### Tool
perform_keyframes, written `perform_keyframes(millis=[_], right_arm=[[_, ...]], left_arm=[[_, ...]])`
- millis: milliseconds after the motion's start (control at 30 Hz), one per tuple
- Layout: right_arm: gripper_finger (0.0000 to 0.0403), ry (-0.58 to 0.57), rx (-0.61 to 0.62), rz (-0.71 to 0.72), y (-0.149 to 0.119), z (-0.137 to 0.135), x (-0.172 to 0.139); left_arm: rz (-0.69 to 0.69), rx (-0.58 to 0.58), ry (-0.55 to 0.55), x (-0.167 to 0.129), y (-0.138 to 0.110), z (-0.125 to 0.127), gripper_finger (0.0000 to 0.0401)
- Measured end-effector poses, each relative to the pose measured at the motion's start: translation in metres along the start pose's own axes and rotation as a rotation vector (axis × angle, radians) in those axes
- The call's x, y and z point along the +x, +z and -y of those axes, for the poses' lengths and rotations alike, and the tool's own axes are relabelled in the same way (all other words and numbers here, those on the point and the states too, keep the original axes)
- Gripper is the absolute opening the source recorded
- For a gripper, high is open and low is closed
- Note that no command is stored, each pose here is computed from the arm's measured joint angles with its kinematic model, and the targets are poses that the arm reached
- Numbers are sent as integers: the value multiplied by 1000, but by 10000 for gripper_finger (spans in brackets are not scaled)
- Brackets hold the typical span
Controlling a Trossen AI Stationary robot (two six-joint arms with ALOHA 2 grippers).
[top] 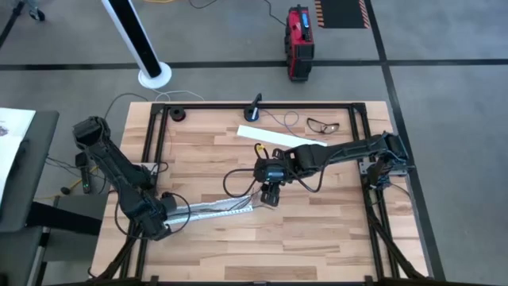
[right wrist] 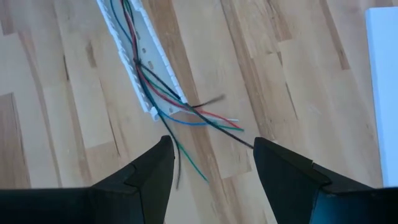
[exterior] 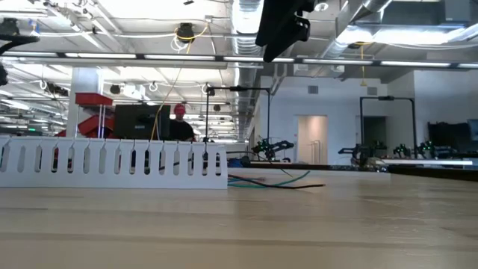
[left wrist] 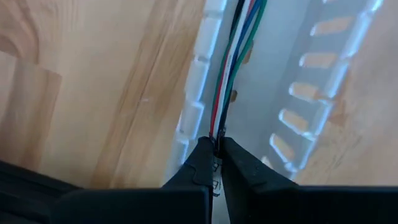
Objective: Ziptie cables
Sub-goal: Put the colored zip-tied into the white cable duct
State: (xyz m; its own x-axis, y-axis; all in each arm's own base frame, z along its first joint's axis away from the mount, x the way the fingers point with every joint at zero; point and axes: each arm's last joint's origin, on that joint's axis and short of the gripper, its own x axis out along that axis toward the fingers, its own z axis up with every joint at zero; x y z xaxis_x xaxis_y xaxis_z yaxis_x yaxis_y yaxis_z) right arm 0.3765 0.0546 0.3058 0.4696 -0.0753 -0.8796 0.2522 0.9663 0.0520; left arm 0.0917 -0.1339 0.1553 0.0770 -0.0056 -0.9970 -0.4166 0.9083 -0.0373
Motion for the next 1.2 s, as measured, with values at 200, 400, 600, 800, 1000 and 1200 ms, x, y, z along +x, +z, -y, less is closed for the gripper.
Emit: perform_keyframes(millis=[200, 400, 600, 800, 1000, 1200], right_arm=[[215, -3, 1, 0, 1, 2, 0], [215, -9, 5, -2, 2, 6, 1], [232, -32, -109, -84, -1, 13, 12], [216, -36, -93, -51, 14, 21, 62], [158, -16, -101, -210, 5, 32, 118], [121, 158, -116, -309, -4, 21, 127]], left_arm=[[-37, -6, -5, 2, -10, 0, 3], [-41, -16, -4, 1, -15, 0, 22], [-74, -28, 0, 1, -16, 0, 71], [-83, -22, -2, 1, -16, 0, 84], [-87, 3, -2, 1, -16, 0, 81], [-79, -12, 12, 1, -16, -1, 81]])
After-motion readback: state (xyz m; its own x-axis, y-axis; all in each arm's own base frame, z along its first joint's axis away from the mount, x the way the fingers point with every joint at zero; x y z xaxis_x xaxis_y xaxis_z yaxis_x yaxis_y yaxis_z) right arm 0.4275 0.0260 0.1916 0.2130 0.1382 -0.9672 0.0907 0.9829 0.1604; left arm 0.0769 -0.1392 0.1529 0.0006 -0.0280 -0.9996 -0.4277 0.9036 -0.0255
